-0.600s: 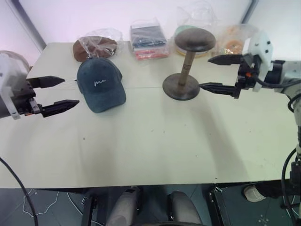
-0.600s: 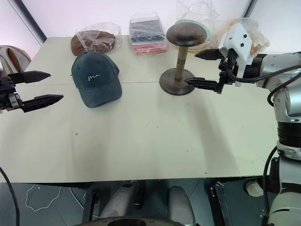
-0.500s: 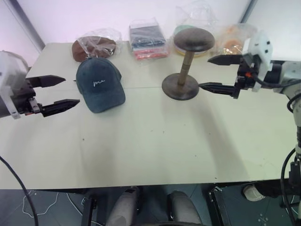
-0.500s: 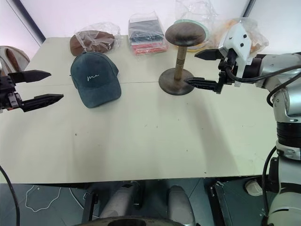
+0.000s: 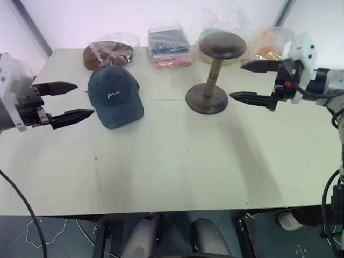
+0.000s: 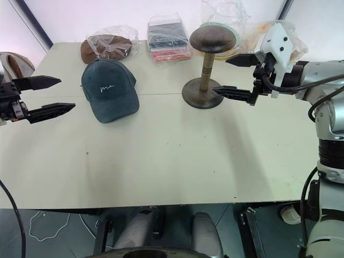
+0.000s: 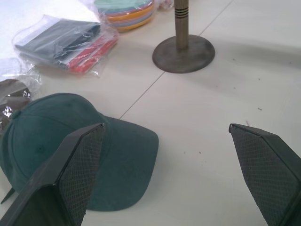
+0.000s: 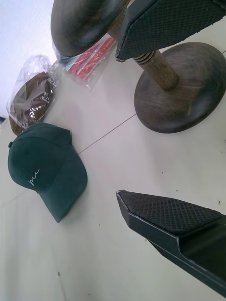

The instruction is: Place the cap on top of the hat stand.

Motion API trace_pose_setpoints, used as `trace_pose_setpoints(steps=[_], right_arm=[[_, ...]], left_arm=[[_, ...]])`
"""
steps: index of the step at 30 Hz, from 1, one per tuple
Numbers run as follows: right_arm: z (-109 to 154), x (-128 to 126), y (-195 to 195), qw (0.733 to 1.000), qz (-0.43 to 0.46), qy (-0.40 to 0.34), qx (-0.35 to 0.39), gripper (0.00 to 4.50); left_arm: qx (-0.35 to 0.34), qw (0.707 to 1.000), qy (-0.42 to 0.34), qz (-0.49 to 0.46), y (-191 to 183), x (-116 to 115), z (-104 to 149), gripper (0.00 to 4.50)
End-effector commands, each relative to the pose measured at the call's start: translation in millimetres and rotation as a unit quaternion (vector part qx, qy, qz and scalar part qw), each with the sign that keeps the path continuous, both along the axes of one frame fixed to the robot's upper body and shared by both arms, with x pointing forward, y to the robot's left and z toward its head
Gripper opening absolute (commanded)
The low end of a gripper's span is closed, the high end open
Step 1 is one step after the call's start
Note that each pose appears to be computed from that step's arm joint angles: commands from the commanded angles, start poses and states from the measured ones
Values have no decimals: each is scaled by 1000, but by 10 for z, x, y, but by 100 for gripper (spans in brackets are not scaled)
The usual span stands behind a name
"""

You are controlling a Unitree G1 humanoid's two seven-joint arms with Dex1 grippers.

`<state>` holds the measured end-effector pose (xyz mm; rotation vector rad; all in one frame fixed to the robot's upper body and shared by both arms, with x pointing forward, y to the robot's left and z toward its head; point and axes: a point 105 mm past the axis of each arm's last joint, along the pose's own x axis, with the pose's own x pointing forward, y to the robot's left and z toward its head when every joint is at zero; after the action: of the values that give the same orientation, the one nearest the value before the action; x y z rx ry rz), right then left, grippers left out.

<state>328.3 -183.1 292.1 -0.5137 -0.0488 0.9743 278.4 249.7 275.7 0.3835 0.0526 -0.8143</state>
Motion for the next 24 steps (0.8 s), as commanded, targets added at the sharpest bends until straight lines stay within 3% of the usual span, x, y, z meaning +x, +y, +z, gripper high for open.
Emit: trace_pose_setpoints(steps=[1,17,24], right_arm=[[129,-54,-20,1000,0,-25,-2,450],[121,-61,-4,1000,2,-24,-3,450],[82,-74,-2,1000,0,-20,-5,450]], left_arm=[[2,1000,-21,-6,-33,-26,97,446],[9,1000,-21,-10,-66,-30,97,446],[37,995,-93,13,-326,172,-1,446]])
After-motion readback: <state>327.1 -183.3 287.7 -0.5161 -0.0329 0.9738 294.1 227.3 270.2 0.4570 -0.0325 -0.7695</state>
